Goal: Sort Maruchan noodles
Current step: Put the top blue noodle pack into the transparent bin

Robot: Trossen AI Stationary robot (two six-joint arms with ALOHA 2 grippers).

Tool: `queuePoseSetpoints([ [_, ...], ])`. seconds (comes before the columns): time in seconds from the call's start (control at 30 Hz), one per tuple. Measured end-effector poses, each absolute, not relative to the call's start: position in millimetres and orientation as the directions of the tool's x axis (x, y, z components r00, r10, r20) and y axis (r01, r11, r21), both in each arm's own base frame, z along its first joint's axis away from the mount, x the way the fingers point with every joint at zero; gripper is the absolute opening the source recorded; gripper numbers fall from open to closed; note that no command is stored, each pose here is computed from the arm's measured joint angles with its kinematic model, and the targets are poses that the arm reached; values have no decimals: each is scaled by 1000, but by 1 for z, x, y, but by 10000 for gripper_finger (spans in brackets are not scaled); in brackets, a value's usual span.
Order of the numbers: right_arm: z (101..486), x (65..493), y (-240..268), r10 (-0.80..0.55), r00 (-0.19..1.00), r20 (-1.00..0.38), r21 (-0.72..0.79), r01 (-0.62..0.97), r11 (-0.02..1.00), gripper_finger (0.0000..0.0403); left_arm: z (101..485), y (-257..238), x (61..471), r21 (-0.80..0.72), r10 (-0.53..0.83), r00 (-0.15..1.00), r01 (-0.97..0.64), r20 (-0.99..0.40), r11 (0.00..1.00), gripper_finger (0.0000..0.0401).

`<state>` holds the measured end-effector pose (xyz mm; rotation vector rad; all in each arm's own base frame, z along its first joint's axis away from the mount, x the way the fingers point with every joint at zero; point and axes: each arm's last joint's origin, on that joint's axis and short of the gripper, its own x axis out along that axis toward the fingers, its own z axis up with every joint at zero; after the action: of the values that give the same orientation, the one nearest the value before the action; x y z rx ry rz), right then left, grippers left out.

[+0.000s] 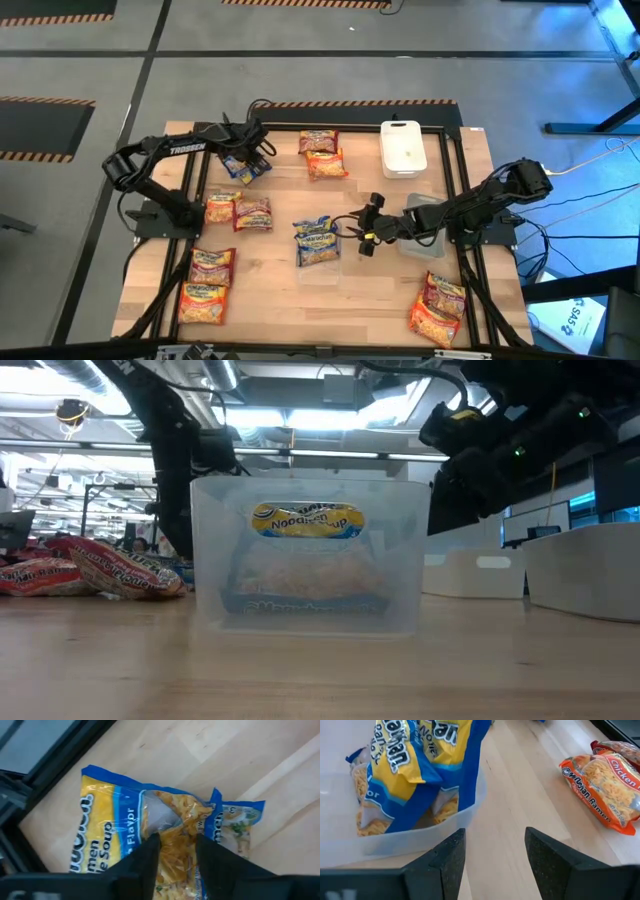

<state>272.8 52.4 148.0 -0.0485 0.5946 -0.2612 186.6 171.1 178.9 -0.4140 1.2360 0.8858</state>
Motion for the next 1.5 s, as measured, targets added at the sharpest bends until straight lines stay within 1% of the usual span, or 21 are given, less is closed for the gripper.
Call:
queuePoseSetpoints([
  [0.13,148,273,52,-256,799,-544,-118,230,966,193,179,169,189,196,365,66,-747,-929,635,71],
  [0.3,148,273,53,-246,800,-547,-112,222,969,193,179,166,193,210,381,68,-740,-922,640,10],
  [0.43,148,273,53,-239,801,-549,-106,217,970,193,178,162,196,213,379,71,-725,-922,654,4],
  [0.5,148,273,53,-231,802,-551,-97,213,972,193,178,156,200,194,361,92,-708,-928,679,1],
  [0.67,148,273,54,-214,804,-556,-86,200,976,193,184,136,214,124,311,175,-657,-934,743,1],
  [0.87,149,274,54,-213,808,-550,-83,201,976,193,201,110,238,59,268,287,-573,-920,817,0],
  [0.97,149,274,54,-213,809,-548,-85,199,976,193,210,100,248,59,270,325,-535,-906,843,0],
  [1.07,149,274,54,-211,810,-547,-85,197,977,193,221,93,257,94,312,352,-519,-883,850,0],
  [1.2,149,274,55,-180,815,-551,-66,172,983,193,229,85,264,60,269,398,-464,-877,884,4],
  [1.27,149,274,55,-178,819,-546,-63,171,983,193,231,85,265,43,249,415,-447,-875,894,19],
  [1.37,150,275,55,-177,820,-545,-68,167,984,193,233,89,264,38,247,411,-455,-878,890,55],
  [1.5,150,274,55,-177,819,-546,-80,159,984,193,248,104,262,28,256,412,-484,-875,874,100],
])
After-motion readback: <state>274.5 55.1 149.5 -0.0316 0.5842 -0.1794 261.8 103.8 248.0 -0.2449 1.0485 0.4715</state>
